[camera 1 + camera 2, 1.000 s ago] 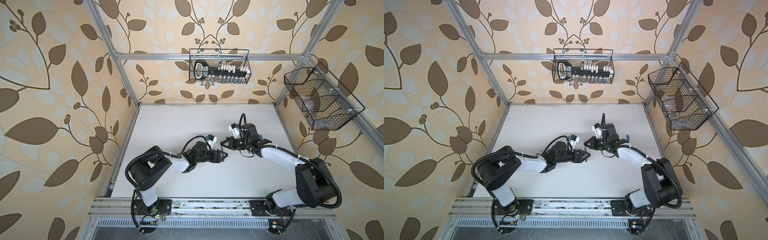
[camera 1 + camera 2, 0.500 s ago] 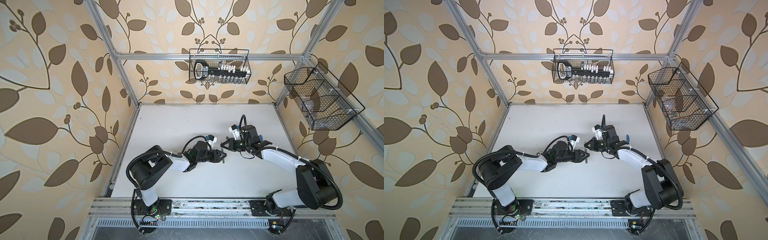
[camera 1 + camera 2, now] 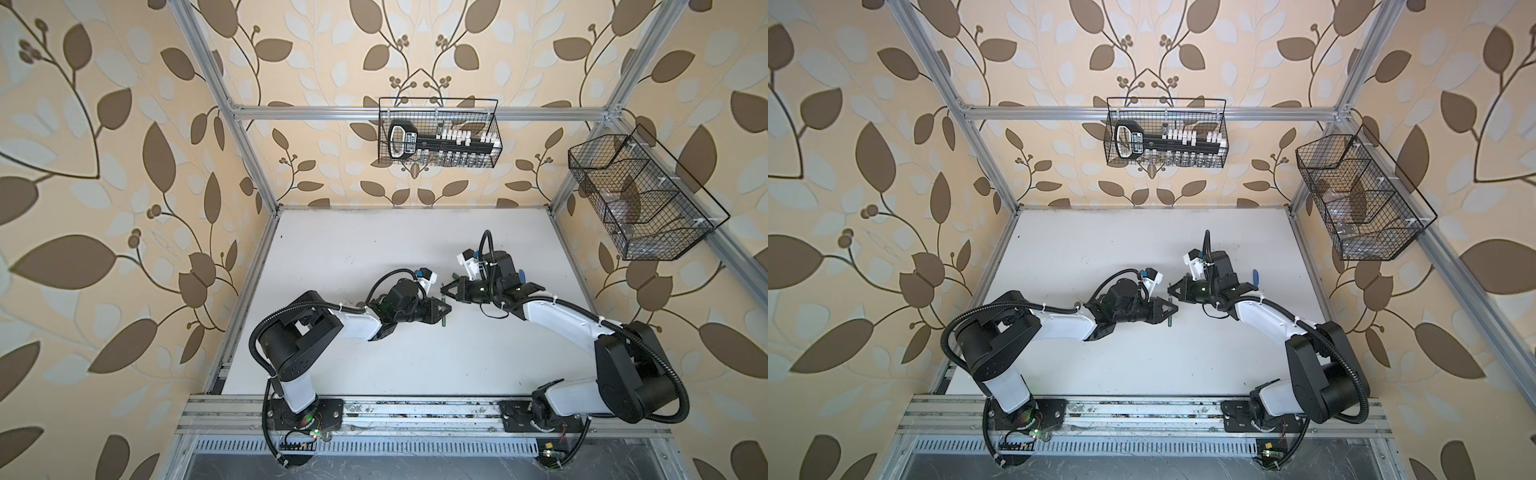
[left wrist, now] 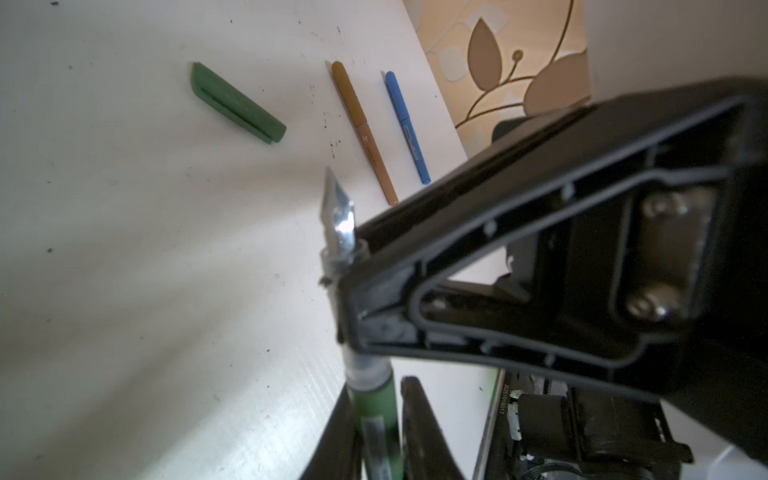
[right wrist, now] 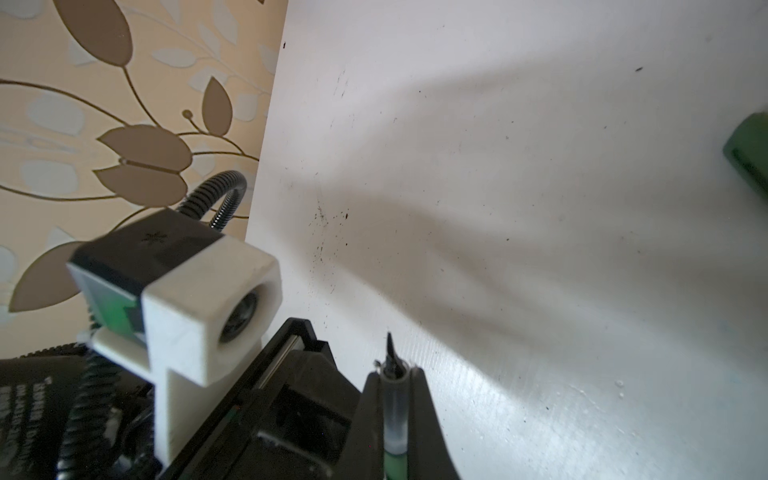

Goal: Insert the pens into the pen caps
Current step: 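Close the left gripper on the green pen barrel held by the right gripper, then open the right gripper and move it over the green cap, then lower the right gripper and grasp the green cap, then lift the green cap with the right gripper and carry it toward the left gripper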

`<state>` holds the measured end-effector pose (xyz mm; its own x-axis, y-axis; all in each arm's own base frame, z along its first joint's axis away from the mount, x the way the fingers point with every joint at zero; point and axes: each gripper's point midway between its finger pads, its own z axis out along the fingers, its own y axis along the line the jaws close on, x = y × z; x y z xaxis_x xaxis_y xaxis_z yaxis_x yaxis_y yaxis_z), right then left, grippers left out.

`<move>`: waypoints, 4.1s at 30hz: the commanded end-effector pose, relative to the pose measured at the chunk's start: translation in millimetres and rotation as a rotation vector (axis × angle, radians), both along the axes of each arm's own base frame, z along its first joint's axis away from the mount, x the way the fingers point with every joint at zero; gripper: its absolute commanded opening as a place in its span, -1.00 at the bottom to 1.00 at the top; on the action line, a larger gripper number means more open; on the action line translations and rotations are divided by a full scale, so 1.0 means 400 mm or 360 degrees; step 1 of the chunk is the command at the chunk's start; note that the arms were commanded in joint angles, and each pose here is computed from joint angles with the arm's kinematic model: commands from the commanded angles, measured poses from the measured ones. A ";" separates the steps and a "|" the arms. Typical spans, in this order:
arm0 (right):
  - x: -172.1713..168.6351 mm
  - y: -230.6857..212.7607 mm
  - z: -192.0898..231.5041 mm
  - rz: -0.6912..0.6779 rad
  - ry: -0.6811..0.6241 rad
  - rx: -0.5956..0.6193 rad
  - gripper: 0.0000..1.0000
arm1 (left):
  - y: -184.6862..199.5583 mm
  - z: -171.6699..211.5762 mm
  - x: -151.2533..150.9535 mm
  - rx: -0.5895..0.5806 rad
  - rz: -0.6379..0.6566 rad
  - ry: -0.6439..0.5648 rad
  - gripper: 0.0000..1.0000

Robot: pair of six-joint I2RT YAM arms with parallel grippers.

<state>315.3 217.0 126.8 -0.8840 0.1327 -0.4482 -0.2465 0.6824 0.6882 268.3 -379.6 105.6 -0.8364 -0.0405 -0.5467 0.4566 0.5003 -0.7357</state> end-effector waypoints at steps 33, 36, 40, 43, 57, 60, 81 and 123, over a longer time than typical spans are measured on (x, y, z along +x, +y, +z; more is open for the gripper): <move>0.187 -0.198 -0.149 0.0123 0.0113 -0.0994 0.07 | 0.275 0.257 -0.104 0.0533 0.0106 -0.0477 -0.70; 0.216 -0.189 -0.176 0.0142 0.0115 -0.1019 0.07 | 0.285 0.258 -0.104 0.0544 0.0126 -0.0484 -0.70; 0.247 -0.196 -0.206 0.0133 0.0138 -0.1057 0.07 | 0.287 0.259 -0.107 0.0552 0.0122 -0.0474 -0.71; 0.259 -0.197 -0.233 0.0135 0.0168 -0.1054 0.07 | 0.287 0.261 -0.107 0.0551 0.0122 -0.0476 -0.71; 0.232 -0.083 -0.275 0.0346 0.0185 -0.0863 0.07 | 0.287 0.258 -0.105 0.0556 0.0124 -0.0477 -0.71; 0.211 -0.053 -0.272 0.0411 0.0179 -0.0853 0.06 | 0.287 0.254 -0.105 0.0555 0.0122 -0.0475 -0.71; 0.150 -0.085 -0.224 0.0333 0.0168 -0.1244 -0.17 | 0.298 0.249 -0.115 0.0549 0.0131 -0.0477 -0.71; 0.133 -0.071 -0.295 0.0524 0.0281 -0.1254 -0.71 | 0.298 0.242 -0.117 0.0563 0.0113 -0.0478 -0.70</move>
<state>386.2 186.5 18.2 -0.8802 -0.4332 -0.1940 -0.4456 0.8949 0.0232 220.7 -259.6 198.4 -0.6639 0.1373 -0.7351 0.5645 0.7368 -0.3721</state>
